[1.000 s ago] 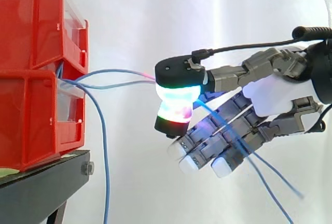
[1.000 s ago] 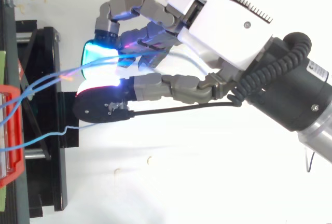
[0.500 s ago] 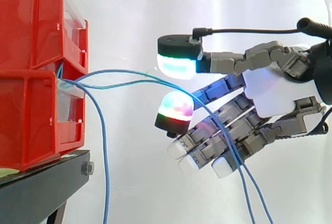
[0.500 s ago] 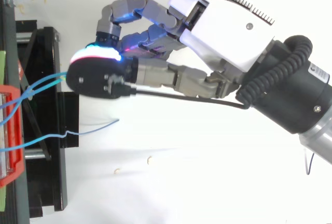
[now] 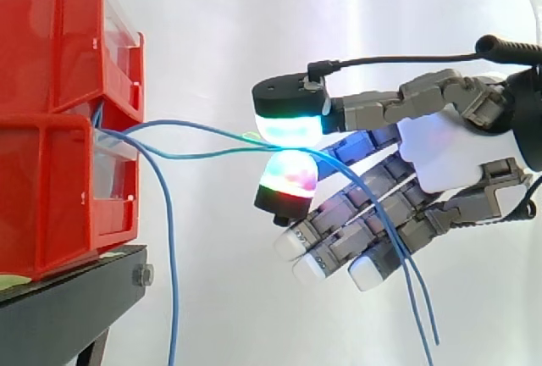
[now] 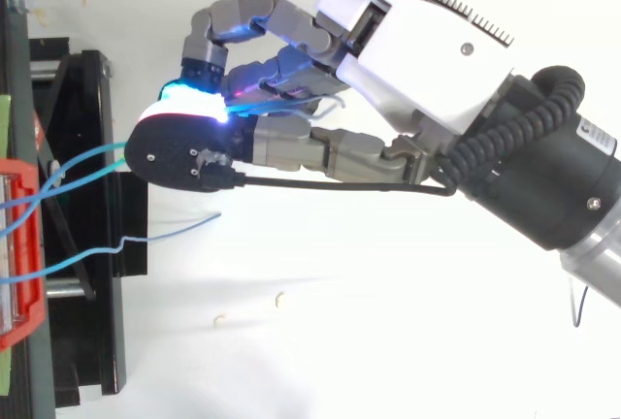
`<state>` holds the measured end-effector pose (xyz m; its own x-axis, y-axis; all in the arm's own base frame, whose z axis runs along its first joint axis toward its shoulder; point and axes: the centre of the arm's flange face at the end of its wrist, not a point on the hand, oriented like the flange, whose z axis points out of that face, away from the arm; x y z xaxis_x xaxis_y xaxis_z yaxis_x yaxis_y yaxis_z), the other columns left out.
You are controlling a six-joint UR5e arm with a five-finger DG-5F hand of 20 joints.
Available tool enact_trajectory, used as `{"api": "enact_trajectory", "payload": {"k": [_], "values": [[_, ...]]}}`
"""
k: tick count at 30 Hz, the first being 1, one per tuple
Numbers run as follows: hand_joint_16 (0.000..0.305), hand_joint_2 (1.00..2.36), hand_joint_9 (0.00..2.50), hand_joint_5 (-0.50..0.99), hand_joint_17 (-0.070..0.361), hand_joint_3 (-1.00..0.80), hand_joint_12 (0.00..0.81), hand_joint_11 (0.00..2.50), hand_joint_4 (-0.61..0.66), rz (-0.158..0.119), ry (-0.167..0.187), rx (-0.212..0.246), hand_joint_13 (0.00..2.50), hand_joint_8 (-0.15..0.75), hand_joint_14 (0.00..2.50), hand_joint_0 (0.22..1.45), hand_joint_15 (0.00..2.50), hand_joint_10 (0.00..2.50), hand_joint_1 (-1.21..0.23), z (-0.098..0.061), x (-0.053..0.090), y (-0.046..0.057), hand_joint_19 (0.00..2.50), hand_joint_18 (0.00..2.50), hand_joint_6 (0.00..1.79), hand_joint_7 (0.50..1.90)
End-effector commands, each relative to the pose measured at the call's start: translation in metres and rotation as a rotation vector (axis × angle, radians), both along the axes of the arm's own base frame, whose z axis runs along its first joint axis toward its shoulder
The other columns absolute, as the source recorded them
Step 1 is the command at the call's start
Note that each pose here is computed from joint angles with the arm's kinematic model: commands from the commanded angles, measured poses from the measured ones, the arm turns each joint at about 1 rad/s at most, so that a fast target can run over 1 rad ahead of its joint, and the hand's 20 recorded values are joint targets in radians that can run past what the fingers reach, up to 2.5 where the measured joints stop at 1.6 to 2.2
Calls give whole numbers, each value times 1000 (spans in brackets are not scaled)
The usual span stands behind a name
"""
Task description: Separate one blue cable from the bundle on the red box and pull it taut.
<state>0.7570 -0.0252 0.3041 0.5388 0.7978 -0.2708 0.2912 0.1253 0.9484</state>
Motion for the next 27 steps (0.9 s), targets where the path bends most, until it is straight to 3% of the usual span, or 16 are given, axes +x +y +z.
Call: {"api": "enact_trajectory", "payload": {"k": [1, 11, 15, 20, 27], "values": [[50, 1008, 1052, -105, 112, -225, 400, 477, 249, 0, 0, 0, 914, 381, 10, 613, 380, 10, -777, 0, 0, 0, 493, 1025, 625, 1135], [40, 1002, 941, -141, 91, -466, 347, 509, 196, 0, 0, 0, 835, 320, 12, 692, 381, 12, -939, 0, 0, 0, 481, 924, 695, 1049], [40, 1000, 932, -143, 90, -500, 345, 504, 199, 0, 0, 0, 833, 318, 12, 684, 374, 11, -931, 0, 0, 0, 473, 923, 705, 1028], [47, 1000, 992, -132, 105, -500, 377, 495, 251, 0, 0, 0, 865, 362, 11, 484, 384, 10, -731, 0, 0, 0, 498, 974, 716, 988], [55, 1000, 1058, -107, 123, -500, 417, 469, 269, 0, 0, 0, 904, 399, 10, 416, 385, 9, -430, 0, 0, 0, 483, 1039, 686, 1032]]}}
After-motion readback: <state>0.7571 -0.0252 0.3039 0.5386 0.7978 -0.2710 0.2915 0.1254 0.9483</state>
